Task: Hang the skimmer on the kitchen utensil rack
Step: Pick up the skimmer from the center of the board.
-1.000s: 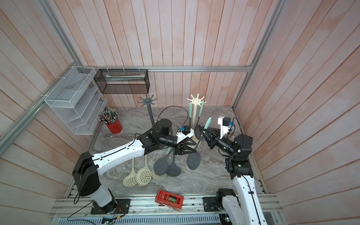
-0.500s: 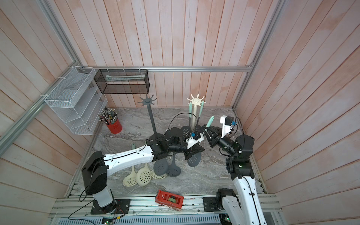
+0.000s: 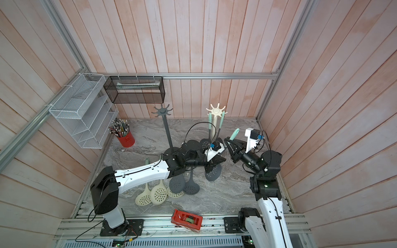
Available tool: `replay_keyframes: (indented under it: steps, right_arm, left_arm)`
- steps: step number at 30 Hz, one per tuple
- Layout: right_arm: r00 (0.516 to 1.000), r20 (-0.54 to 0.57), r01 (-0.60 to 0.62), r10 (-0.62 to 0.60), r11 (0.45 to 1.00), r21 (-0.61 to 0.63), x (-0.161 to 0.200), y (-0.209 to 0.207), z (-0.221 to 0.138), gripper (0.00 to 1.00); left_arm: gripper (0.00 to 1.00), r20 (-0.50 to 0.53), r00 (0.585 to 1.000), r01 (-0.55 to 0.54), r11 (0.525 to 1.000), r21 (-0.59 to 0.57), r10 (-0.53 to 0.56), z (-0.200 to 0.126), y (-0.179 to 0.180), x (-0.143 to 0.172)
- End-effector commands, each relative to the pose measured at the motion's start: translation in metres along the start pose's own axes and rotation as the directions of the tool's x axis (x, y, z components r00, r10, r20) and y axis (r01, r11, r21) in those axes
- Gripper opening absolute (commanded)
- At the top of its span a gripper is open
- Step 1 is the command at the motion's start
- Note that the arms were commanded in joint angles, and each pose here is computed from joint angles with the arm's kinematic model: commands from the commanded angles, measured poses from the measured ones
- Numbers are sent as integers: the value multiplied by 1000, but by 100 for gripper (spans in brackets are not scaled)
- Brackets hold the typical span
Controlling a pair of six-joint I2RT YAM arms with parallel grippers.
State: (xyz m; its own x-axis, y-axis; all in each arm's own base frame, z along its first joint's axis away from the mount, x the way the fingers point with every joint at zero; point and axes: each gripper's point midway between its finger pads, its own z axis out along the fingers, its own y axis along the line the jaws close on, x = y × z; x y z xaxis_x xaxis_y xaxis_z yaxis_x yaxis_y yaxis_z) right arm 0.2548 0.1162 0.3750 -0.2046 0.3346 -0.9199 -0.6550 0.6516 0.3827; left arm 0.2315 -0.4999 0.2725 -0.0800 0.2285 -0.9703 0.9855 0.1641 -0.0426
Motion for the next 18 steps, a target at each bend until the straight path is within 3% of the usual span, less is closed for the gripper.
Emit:
replay_keyframes:
  steps: [1,3,7,10,14,18]
  right_arm:
    - [1000,0,-12,12,1000,-3,-1,6,-5,1]
    - [1000,2,-5,5,1000,13,-2,4,-5,0]
    - [1000,-5,7,-7,999,47,-1,-2,-6,0]
    - [1000,-10,8,-8,998,61,0,-5,-5,0]
    - [1000,-11,13,-12,998,55,0,-5,-5,0]
    - [1000,-15,13,-12,998,54,1,-5,-5,0]
  left_arm:
    - [0,45,999,-7,999,-54,10,-8,9,-13]
    - [4,44,999,-16,997,-73,19,-11,11,-14]
    - [35,64,996,-56,990,-128,64,-27,14,-23]
    - [48,84,992,-77,984,-163,92,-42,15,-32]
    - [55,103,988,-95,975,-200,117,-53,18,-40]
    - [56,103,986,-104,965,-241,132,-55,26,-37]
